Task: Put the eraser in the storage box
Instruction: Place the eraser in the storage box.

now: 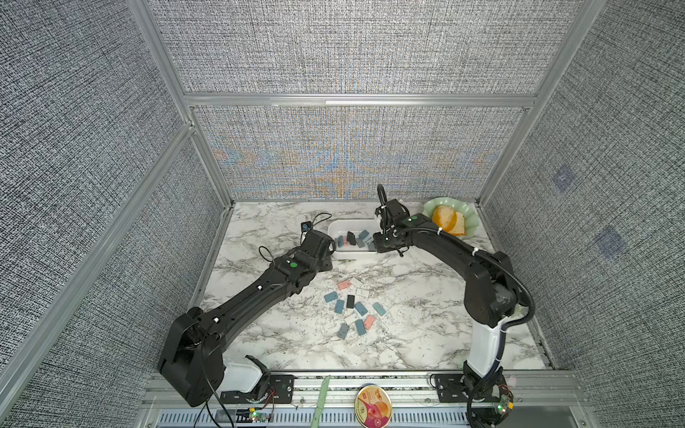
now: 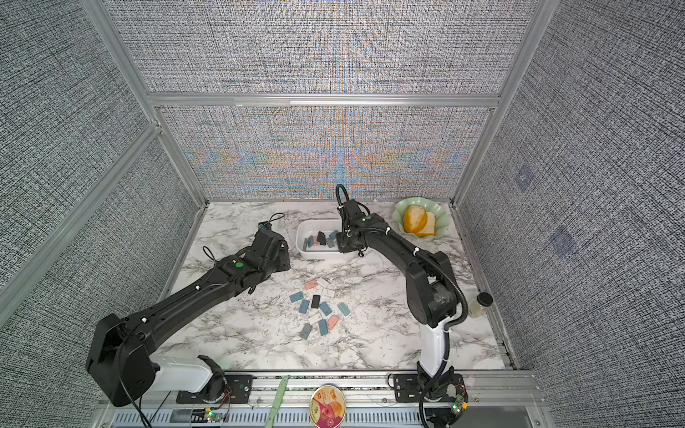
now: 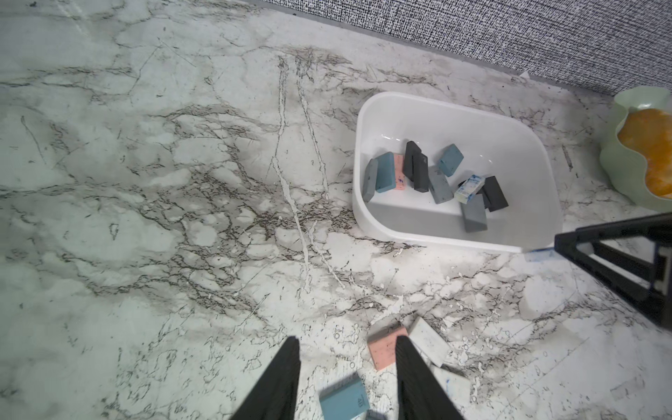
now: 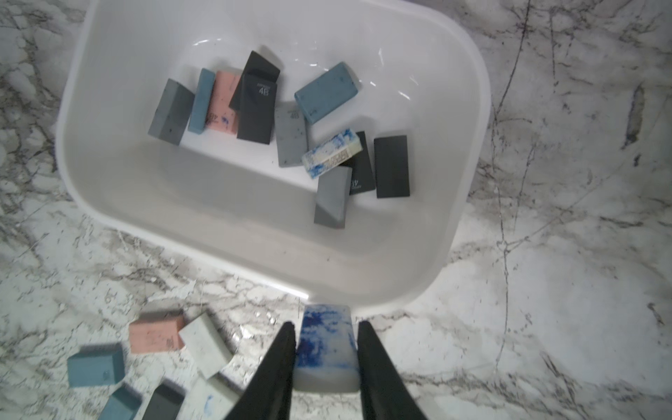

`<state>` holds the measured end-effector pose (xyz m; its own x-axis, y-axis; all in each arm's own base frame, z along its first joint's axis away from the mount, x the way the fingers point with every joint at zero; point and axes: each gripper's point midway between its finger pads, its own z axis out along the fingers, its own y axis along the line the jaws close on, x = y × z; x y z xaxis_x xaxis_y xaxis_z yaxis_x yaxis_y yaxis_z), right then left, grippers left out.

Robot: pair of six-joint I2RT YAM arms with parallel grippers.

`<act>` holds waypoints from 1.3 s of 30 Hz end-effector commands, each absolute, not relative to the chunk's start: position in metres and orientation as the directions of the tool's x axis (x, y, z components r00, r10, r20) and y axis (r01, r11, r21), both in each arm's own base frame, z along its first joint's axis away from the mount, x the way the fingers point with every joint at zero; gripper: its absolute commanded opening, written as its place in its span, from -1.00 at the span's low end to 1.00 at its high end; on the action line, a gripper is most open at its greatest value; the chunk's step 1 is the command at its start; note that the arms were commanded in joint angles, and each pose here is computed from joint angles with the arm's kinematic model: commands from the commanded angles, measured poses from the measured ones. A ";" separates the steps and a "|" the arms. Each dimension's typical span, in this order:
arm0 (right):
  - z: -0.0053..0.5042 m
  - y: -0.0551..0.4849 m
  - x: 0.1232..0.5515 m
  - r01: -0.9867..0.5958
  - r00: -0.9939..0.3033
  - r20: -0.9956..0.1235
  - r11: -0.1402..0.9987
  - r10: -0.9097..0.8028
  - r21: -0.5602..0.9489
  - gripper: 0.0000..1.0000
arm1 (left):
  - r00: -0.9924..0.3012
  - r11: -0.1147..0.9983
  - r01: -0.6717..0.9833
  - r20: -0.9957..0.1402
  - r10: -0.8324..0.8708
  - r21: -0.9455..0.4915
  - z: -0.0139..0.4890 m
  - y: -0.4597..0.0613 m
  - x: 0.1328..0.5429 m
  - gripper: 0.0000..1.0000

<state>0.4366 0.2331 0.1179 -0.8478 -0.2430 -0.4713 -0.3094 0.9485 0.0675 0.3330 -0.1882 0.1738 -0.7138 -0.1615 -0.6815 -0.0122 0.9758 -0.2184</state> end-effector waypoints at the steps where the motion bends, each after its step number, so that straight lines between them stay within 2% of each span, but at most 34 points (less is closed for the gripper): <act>1: 0.110 0.232 0.451 -0.311 -0.856 -0.456 0.947 -0.242 0.082 -0.37 | -0.717 0.977 -0.034 -0.676 -0.171 -0.211 0.170 -0.184 0.331 -0.09; 9: 0.118 0.241 0.494 -0.285 -0.852 -0.493 0.945 -0.175 0.158 -0.37 | -0.724 0.976 -0.052 -0.666 -0.182 -0.210 0.163 -0.181 0.328 -0.09; 14: 0.113 0.245 0.500 -0.287 -0.860 -0.478 0.943 -0.175 0.170 -0.33 | -0.731 0.980 -0.051 -0.661 -0.168 -0.194 0.160 -0.182 0.330 -0.09; 21: 0.117 0.240 0.493 -0.281 -0.859 -0.482 0.946 -0.173 0.162 -0.17 | -0.746 0.982 -0.044 -0.647 -0.156 -0.186 0.154 -0.185 0.331 -0.09; 26: 0.139 0.234 0.487 -0.279 -0.840 -0.517 0.948 -0.164 0.152 -0.15 | -0.771 0.984 -0.019 -0.624 -0.127 -0.176 0.146 -0.186 0.324 -0.09; 32: 0.174 0.225 0.467 -0.286 -0.810 -0.568 0.943 -0.145 0.168 -0.12 | -0.803 0.981 0.121 -0.596 0.005 -0.155 0.132 -0.191 0.306 -0.06; 39: 0.201 0.212 0.428 -0.292 -0.788 -0.604 0.935 -0.116 0.201 -0.04 | -0.860 0.969 0.222 -0.490 0.142 -0.108 0.098 -0.190 0.281 0.11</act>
